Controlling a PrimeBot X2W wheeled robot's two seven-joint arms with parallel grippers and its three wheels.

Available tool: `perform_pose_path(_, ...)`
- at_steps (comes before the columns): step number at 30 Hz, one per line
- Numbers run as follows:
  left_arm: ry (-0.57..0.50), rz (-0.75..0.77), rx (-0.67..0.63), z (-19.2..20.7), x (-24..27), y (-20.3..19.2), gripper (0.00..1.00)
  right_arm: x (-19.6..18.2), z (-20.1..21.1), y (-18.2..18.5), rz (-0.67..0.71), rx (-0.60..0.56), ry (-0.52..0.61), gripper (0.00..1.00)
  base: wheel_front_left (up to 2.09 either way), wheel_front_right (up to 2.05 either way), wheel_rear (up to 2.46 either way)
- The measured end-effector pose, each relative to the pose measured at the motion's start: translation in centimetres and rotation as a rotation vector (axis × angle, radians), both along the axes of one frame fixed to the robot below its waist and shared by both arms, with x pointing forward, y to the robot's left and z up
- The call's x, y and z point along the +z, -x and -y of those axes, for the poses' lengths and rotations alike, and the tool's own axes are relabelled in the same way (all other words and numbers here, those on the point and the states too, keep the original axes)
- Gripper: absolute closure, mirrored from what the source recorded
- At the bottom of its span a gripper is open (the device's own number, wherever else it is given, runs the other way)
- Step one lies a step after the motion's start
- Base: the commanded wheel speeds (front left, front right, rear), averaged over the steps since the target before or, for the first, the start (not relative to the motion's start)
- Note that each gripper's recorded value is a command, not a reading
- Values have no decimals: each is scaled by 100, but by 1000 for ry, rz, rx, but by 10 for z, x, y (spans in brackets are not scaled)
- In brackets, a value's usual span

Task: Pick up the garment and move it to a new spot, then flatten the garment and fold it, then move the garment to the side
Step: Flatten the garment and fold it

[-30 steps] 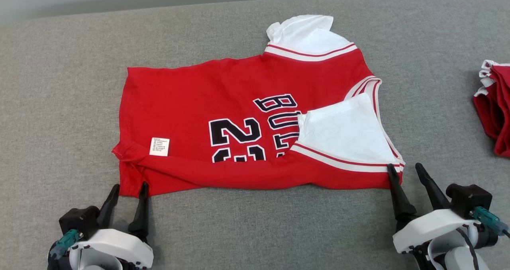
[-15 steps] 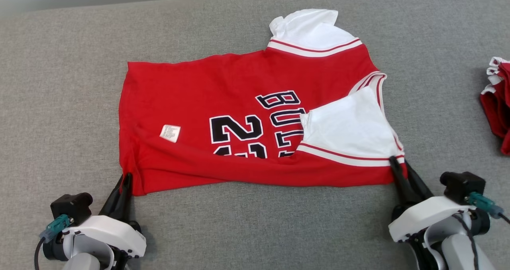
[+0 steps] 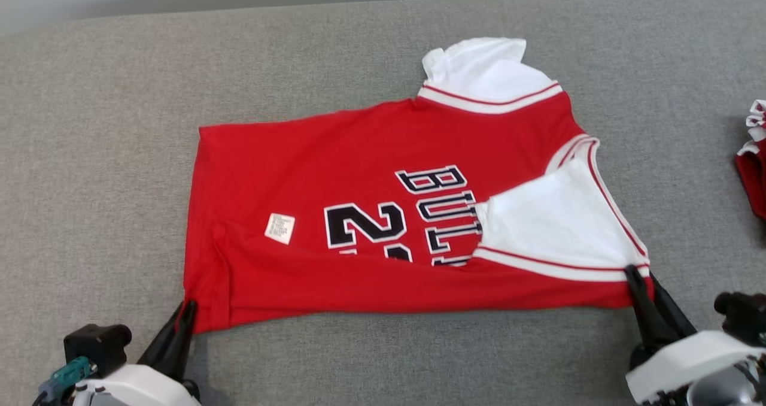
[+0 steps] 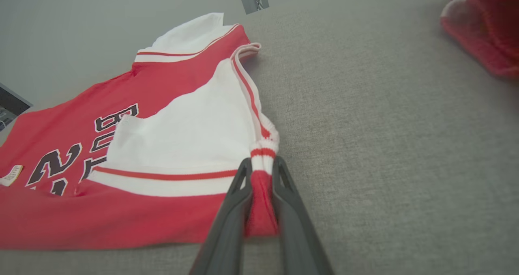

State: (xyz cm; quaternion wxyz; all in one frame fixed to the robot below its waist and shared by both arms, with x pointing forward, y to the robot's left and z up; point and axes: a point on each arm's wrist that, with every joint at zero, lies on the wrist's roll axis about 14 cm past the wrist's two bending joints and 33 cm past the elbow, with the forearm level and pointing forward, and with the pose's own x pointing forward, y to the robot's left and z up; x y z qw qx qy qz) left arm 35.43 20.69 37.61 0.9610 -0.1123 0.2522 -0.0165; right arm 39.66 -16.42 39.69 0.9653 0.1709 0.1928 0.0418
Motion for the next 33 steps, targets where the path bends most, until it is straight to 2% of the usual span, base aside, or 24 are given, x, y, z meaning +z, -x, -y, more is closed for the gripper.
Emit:
perform_pose_path(7,37,-75,6,5,1,24,100,-8,6,27,-78,-34,-16,100,0,0,0)
perform_pose_path(8,43,-74,3,8,2,23,100,-8,6,27,-77,-35,-16,88,0,0,0)
perform_pose_path(9,57,-75,6,10,2,23,70,-8,7,26,-75,-39,-16,57,0,0,0)
perform_pose_path(10,79,-79,12,14,0,23,0,-9,7,25,-74,-39,-6,0,0,0,0)
perform_pose_path(17,116,124,113,15,30,-8,0,20,15,-5,101,-67,62,0,0,0,0)
perform_pose_path(25,44,384,140,6,81,-46,0,68,13,-35,294,-54,124,0,0,0,0)
perform_pose_path(33,13,417,120,8,86,-53,0,90,8,-39,356,-37,134,0,0,0,0)
